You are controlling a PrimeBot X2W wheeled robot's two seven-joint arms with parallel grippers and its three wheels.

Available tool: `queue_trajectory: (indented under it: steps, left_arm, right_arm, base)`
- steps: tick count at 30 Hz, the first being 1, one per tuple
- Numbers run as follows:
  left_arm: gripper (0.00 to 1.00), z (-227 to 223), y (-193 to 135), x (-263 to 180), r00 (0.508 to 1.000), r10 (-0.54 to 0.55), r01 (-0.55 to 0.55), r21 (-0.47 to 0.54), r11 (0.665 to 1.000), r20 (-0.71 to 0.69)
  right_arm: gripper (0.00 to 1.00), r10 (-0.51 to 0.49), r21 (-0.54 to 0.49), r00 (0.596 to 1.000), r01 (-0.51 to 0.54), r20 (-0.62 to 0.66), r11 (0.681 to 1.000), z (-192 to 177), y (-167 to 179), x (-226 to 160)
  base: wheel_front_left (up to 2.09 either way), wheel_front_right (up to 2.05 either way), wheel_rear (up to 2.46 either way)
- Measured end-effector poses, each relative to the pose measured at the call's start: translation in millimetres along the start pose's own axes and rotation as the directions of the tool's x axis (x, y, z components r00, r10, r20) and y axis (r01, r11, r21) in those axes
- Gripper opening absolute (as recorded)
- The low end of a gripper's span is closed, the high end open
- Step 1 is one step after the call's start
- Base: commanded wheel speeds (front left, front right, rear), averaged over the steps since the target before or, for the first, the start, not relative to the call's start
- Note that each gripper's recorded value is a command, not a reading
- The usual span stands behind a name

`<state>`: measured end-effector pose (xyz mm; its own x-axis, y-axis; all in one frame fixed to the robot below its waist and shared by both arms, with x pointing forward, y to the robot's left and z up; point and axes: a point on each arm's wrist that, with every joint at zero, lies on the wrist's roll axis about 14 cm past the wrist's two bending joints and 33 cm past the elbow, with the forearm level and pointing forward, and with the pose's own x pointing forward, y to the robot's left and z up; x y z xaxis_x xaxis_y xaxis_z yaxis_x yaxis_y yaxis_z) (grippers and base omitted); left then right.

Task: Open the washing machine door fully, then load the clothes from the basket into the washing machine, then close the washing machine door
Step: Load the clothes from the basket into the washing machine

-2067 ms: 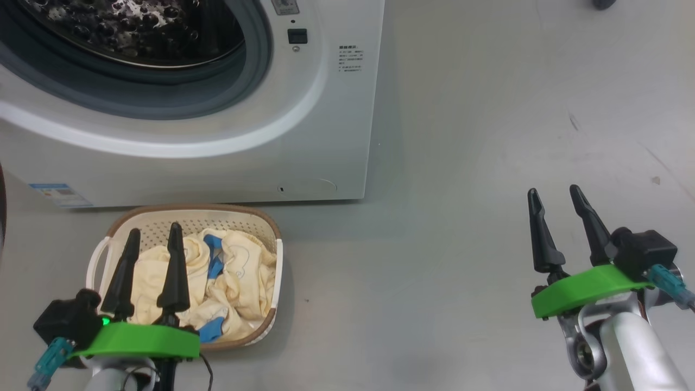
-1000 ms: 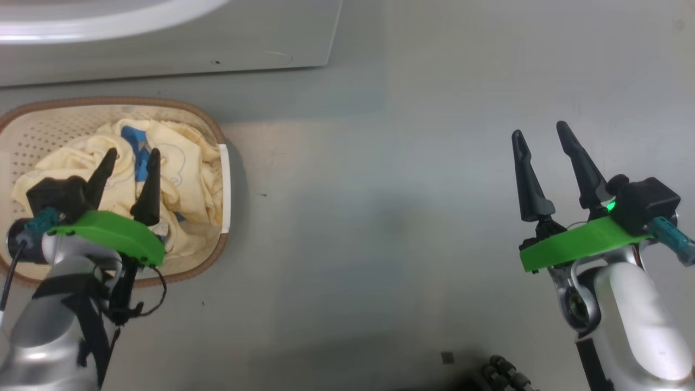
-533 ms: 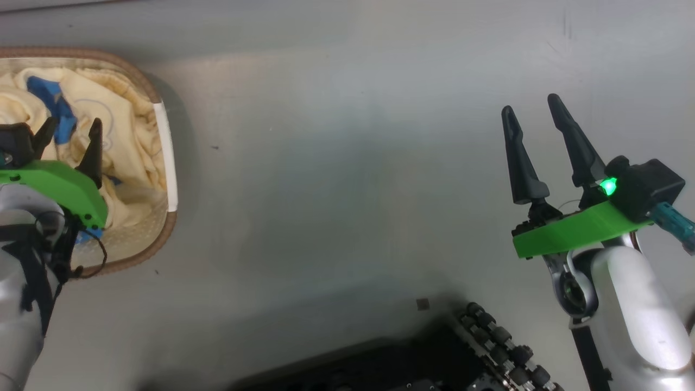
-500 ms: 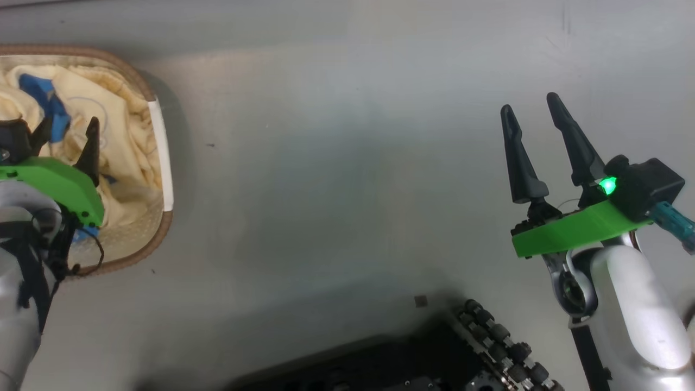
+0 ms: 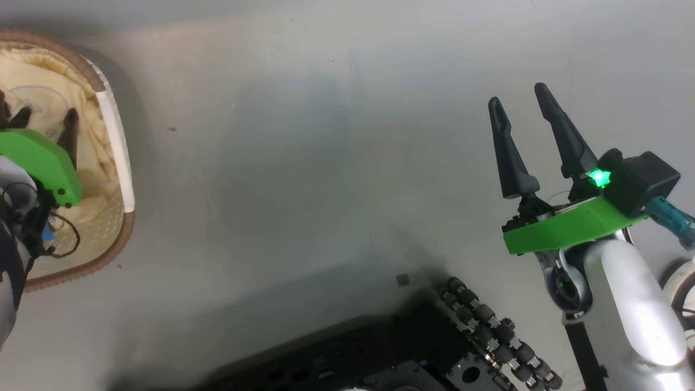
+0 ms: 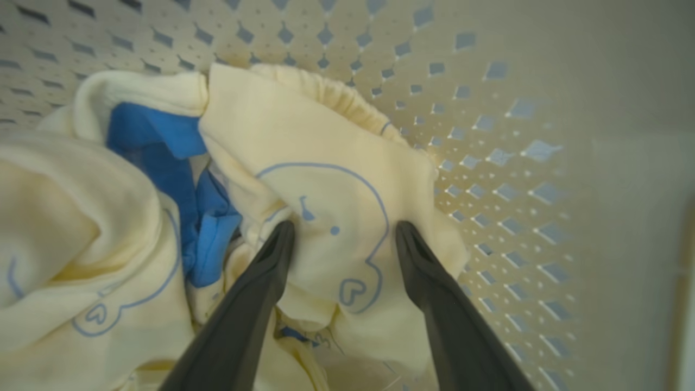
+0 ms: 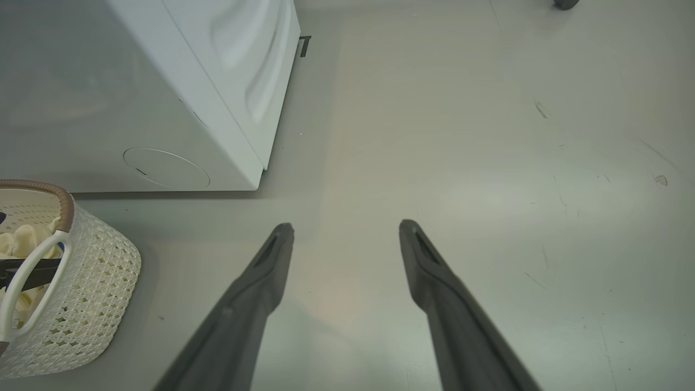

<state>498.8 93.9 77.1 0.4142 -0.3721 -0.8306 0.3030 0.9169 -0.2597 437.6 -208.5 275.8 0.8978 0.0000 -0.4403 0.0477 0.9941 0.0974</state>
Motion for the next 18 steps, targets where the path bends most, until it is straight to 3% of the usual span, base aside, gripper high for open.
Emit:
queue_trajectory:
  steps: [14,15,16,17,18]
  left_arm:
    - [1.00,-16,14,10,0.994,0.043,-0.049,-0.052,0.997,-0.103]
    - [0.75,-17,15,10,0.993,0.046,-0.053,-0.060,0.997,-0.110]
    - [0.24,-17,15,10,0.993,0.048,-0.055,-0.065,0.996,-0.111]
    - [0.00,-17,15,10,0.993,0.047,-0.055,-0.066,0.996,-0.111]
    - [0.00,-17,14,11,0.993,0.046,-0.054,-0.068,0.996,-0.110]
  right_arm:
    - [1.00,-0.007,0.010,1.000,0.008,-0.023,1.000,-9,-2,-3]
    - [1.00,-0.008,0.014,1.000,0.008,-0.023,1.000,-9,-2,-3]
    - [1.00,-0.008,0.014,1.000,0.008,-0.023,1.000,-9,-2,-3]
    - [1.00,-0.008,0.014,1.000,0.008,-0.024,1.000,-9,-1,-2]
    - [1.00,-0.007,0.015,1.000,0.007,-0.024,1.000,-10,-1,-2]
  base:
    - [0.00,0.00,0.00]
    - [0.00,0.00,0.00]
    - [0.00,0.00,0.00]
    - [0.00,0.00,0.00]
    - [0.00,0.00,0.00]
